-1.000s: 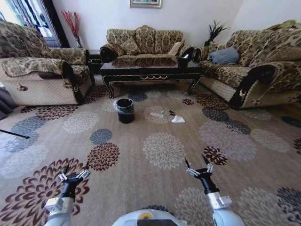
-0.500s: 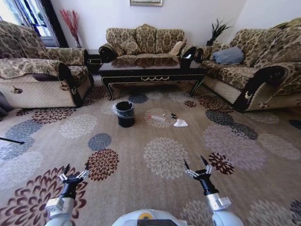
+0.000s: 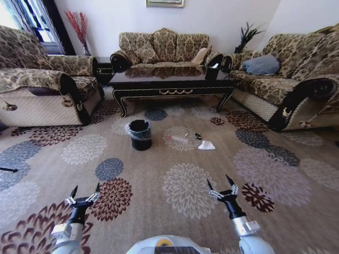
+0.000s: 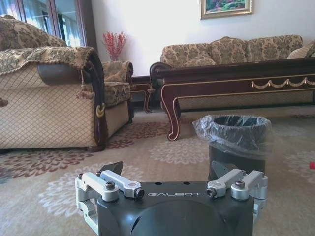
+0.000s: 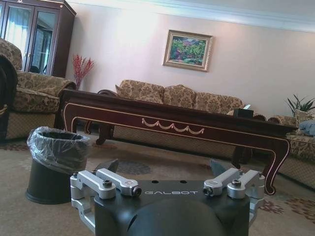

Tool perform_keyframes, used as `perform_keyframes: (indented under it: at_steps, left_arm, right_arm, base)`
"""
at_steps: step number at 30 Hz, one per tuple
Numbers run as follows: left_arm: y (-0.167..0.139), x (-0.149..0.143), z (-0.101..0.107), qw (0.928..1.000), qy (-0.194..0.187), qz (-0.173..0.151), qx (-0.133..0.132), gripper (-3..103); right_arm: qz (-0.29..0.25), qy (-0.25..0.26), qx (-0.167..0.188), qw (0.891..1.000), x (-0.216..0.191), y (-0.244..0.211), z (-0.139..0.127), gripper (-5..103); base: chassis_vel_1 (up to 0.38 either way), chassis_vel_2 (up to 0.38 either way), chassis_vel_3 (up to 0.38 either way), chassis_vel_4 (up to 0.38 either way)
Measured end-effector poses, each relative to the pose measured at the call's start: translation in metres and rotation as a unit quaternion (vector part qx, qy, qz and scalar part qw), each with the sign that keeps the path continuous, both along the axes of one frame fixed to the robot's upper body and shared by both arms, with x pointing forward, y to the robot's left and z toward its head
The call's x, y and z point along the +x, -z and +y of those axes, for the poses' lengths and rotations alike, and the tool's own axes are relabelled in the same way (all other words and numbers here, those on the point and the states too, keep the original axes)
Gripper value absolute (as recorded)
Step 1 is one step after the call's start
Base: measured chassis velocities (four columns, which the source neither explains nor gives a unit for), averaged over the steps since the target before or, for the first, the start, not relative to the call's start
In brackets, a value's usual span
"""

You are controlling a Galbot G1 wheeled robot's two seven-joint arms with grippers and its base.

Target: Move to the front of the table and pick up the trash from the floor, then place it into the trash bin.

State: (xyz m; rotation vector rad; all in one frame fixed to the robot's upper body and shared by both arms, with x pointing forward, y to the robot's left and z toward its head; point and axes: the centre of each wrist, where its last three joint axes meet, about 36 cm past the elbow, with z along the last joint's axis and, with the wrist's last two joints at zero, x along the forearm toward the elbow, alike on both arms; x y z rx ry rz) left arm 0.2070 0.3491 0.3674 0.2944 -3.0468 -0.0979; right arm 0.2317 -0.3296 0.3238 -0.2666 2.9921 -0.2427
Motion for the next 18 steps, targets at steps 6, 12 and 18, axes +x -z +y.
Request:
perform_keyframes:
  at_steps: [6, 12, 18]
  left_arm:
    - [-0.0006, 0.0002, 0.0004, 1.0, 0.0, 0.0, 0.001, 100]
    - [0.0, 0.0, -0.0009, 1.0, 0.0, 0.001, -0.001, 100]
    - [-0.0026, 0.0017, -0.0013, 1.0, -0.001, 0.006, 0.003, 100]
  right_arm:
    - [-0.001, -0.002, -0.002, 1.0, 0.0023, 0.0001, -0.0015, 100]
    - [0.0, -0.005, -0.005, 1.0, 0.0016, 0.0024, -0.0019, 100]
    - [-0.003, -0.005, -0.002, 1.0, 0.0044, 0.0026, -0.0003, 100]
  base:
    - [-0.167, 0.184, 0.166, -0.168]
    - [-0.193, 0.173, 0.184, -0.189]
    - [-0.199, 0.198, 0.197, -0.184]
